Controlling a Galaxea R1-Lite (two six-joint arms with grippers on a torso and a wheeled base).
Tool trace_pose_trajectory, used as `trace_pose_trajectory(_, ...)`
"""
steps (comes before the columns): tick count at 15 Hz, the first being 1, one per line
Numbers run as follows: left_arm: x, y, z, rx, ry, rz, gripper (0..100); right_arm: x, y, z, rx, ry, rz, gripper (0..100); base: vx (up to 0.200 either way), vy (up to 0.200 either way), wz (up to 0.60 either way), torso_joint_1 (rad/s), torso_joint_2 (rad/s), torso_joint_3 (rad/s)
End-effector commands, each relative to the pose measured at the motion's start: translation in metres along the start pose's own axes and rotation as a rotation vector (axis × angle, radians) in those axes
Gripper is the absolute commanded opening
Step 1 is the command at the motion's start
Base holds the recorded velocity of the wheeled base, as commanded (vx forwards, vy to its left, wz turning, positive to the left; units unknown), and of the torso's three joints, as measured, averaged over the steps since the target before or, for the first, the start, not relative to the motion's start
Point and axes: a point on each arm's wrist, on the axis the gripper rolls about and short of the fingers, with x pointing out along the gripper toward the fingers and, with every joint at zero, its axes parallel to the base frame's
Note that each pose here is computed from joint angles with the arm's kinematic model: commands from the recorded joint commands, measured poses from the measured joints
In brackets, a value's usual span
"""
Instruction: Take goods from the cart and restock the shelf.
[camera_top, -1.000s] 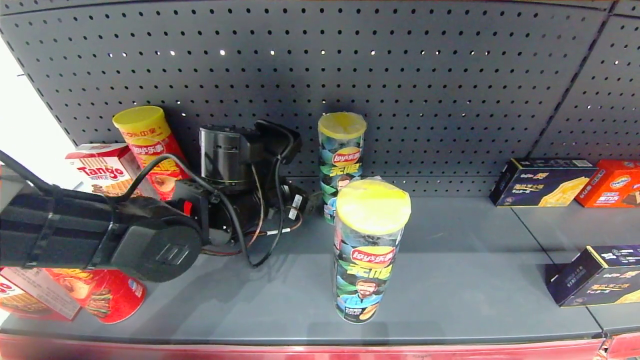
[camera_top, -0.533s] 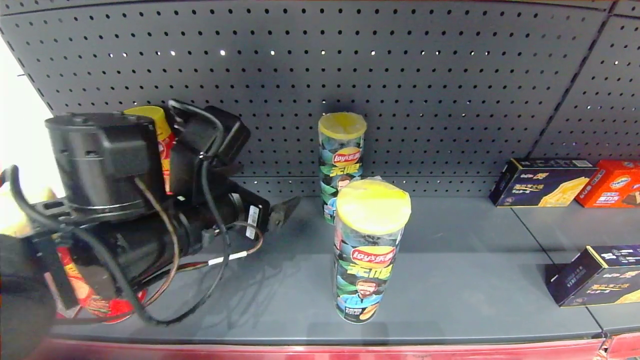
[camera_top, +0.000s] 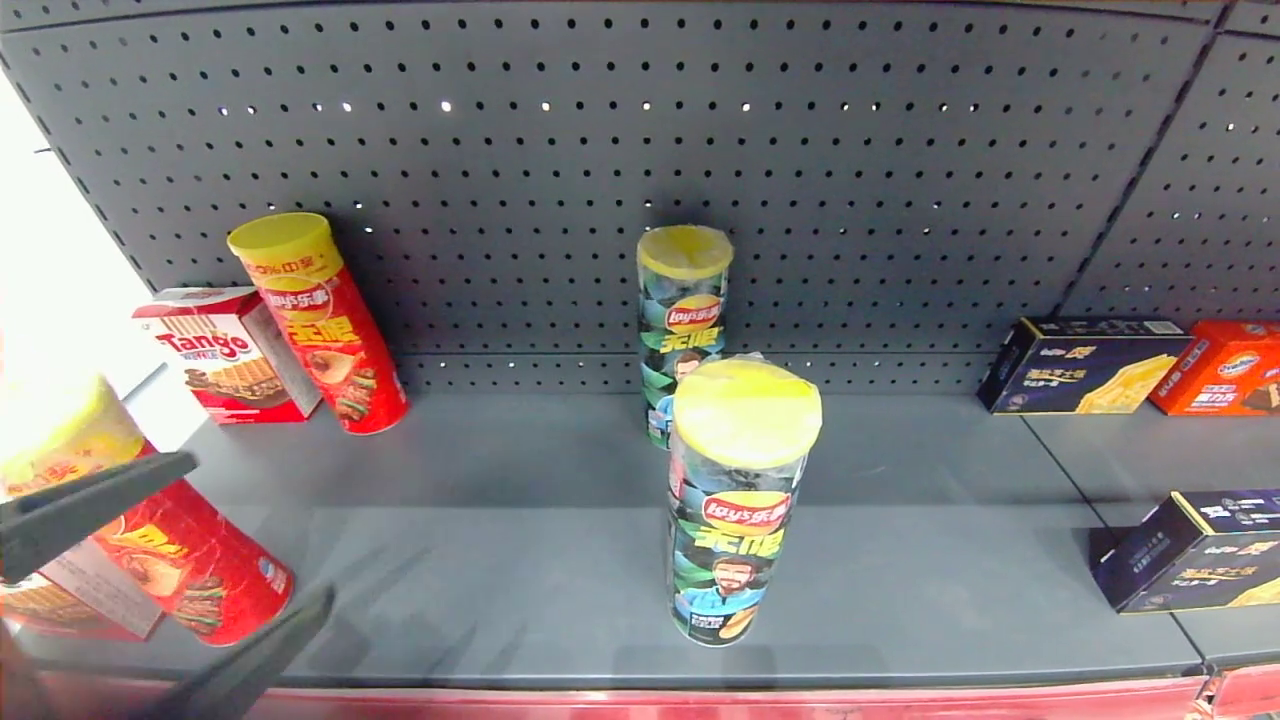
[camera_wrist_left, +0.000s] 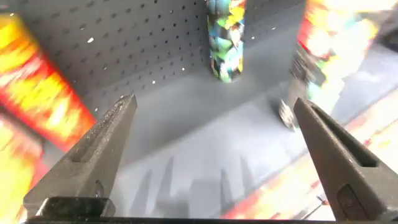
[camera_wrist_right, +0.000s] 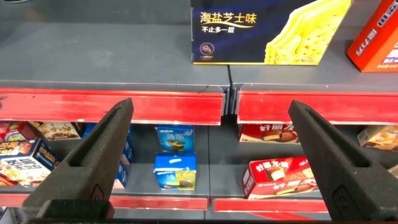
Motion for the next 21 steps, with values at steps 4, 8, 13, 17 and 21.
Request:
trace_pose_trajectory(4,-0.082,0.000,-0.075,-0.039,-0.032,0.175,100,0.000,0.000,0.000,-0.001,0.001,0.001,100,0.000,0.000,0.00,0.000,0.00,0.000)
trace_pose_trajectory(8,-0.093,-0.018,-0.118,-0.023,0.062,0.161,100,0.000,0.000,0.000,-0.001,0.001,0.001,100,0.000,0.000,0.00,0.000,0.00,0.000)
trace_pose_trajectory(13,-0.095,-0.019,-0.124,-0.032,0.095,0.191,100,0.000,0.000,0.000,-0.001,0.001,0.001,100,0.000,0.000,0.00,0.000,0.00,0.000)
trace_pose_trajectory(17,-0.096,-0.018,-0.125,-0.028,0.105,0.199,100,0.000,0.000,0.000,-0.001,0.001,0.001,100,0.000,0.000,0.00,0.000,0.00,0.000)
trace_pose_trajectory(21,-0.096,-0.019,-0.130,-0.056,0.158,0.208,100,0.000,0.000,0.000,-0.001,0.001,0.001,100,0.000,0.000,0.00,0.000,0.00,0.000)
